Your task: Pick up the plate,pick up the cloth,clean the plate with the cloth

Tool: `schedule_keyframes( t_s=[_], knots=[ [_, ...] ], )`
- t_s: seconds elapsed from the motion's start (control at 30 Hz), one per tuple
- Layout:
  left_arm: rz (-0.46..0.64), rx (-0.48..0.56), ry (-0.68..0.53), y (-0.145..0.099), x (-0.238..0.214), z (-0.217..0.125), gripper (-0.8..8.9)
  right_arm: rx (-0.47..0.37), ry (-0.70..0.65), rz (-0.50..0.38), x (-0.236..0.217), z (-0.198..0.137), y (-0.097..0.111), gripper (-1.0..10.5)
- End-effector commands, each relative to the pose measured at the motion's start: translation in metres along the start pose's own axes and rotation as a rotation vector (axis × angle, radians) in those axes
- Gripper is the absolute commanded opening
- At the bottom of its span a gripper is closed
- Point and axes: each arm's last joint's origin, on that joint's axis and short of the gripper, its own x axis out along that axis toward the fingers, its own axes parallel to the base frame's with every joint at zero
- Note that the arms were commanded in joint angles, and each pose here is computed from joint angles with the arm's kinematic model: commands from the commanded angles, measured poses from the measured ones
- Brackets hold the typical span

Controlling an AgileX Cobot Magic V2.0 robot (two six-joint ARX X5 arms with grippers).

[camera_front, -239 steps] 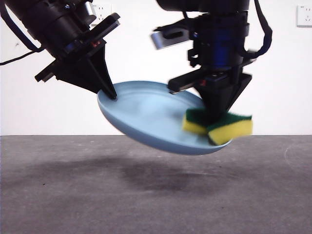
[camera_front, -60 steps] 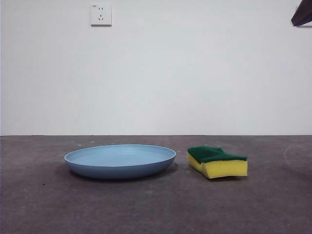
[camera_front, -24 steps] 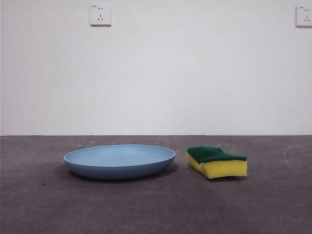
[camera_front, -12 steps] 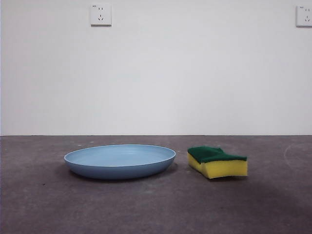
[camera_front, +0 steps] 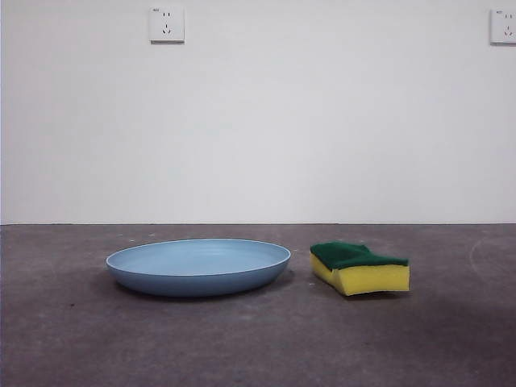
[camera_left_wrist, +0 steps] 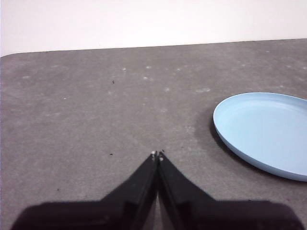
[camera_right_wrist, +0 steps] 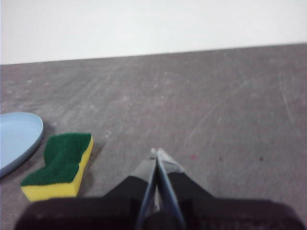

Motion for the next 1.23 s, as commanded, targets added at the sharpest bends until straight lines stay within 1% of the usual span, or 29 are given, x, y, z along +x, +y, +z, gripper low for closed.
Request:
schedule_keyframes(
  t_s=[0.03,0.13,0.23,1.23],
  knots=[
    [0.003,0.010,0.006,0.0003,0.0013,-0.0038,-0.03,0.044,0.026,-0.010,0.0015,-0.0086,-0.0011,0.0],
    [0.003,0.010,0.006,0.0003,0.0013,-0.0038,-0.03,0.053,0.029,-0.007,0.0015,-0.0089,-0.0010,0.0],
    [0.003,0.010,0.006,0.0003,0.0013,-0.0038,-0.03,0.082,0.026,-0.009,0.0015,-0.0086,-0.0010,0.0],
    [0.003,0.010,0.006,0.0003,0.0013,-0.0038,-0.03,0.079,0.025,-0.010,0.0015,-0.0085,-0.0011,0.0]
  ],
)
